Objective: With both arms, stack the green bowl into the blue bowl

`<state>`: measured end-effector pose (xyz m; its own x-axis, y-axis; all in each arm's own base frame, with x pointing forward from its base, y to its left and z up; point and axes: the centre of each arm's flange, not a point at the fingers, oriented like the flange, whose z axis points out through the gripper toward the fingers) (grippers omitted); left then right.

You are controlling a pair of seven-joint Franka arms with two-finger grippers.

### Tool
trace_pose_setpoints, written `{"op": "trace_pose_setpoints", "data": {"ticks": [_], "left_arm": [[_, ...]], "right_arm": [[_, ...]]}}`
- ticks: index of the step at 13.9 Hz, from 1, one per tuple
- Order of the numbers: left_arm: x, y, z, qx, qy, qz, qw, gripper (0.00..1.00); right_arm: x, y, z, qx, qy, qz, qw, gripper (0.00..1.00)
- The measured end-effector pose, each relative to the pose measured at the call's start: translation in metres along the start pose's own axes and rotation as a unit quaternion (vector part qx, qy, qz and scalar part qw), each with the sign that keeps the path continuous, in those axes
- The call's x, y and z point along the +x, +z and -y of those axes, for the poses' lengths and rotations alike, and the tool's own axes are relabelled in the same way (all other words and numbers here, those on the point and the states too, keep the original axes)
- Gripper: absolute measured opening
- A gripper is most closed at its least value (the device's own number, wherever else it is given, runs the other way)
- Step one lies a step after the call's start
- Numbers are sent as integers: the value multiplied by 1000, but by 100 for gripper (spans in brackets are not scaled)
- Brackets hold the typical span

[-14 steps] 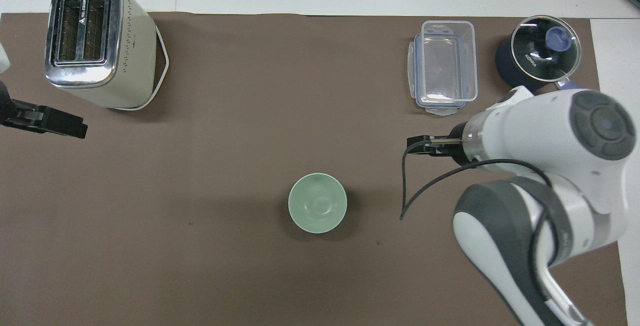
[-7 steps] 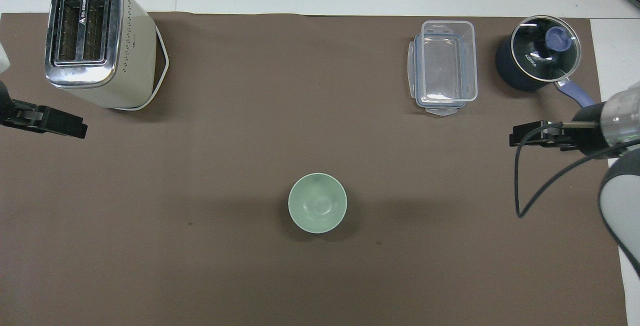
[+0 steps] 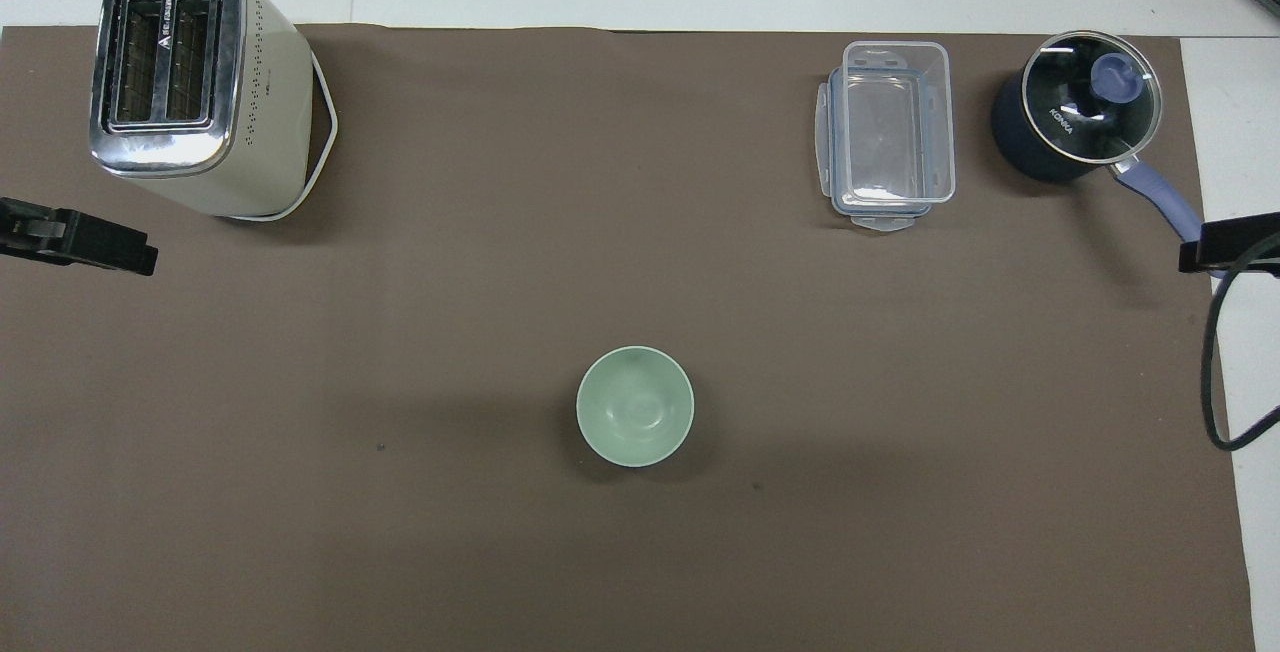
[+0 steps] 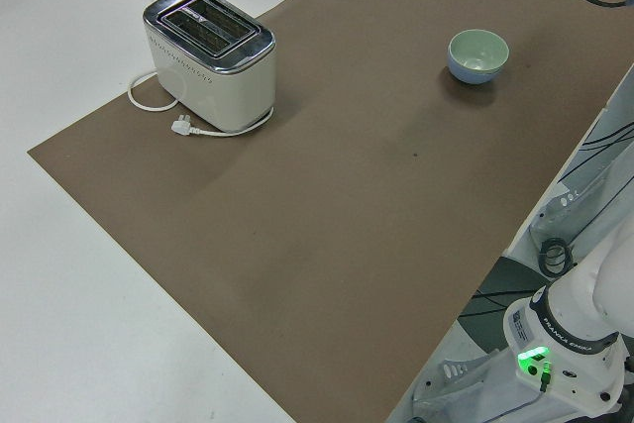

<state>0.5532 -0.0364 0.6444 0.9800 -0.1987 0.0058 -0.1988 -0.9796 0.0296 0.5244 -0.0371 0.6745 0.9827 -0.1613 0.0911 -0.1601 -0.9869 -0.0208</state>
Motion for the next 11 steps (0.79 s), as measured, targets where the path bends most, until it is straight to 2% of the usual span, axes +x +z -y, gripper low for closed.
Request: {"op": "trace_pose_setpoints", "data": {"ticks": [8, 11], "left_arm": [[-1, -1, 3, 0, -2, -1, 1000, 100], [-1, -1, 2, 0, -2, -1, 1000, 100]], "right_arm": [[-9, 5, 0, -4, -13, 38, 999, 100], [-9, 4, 0, -3, -29, 38, 999, 100]]}}
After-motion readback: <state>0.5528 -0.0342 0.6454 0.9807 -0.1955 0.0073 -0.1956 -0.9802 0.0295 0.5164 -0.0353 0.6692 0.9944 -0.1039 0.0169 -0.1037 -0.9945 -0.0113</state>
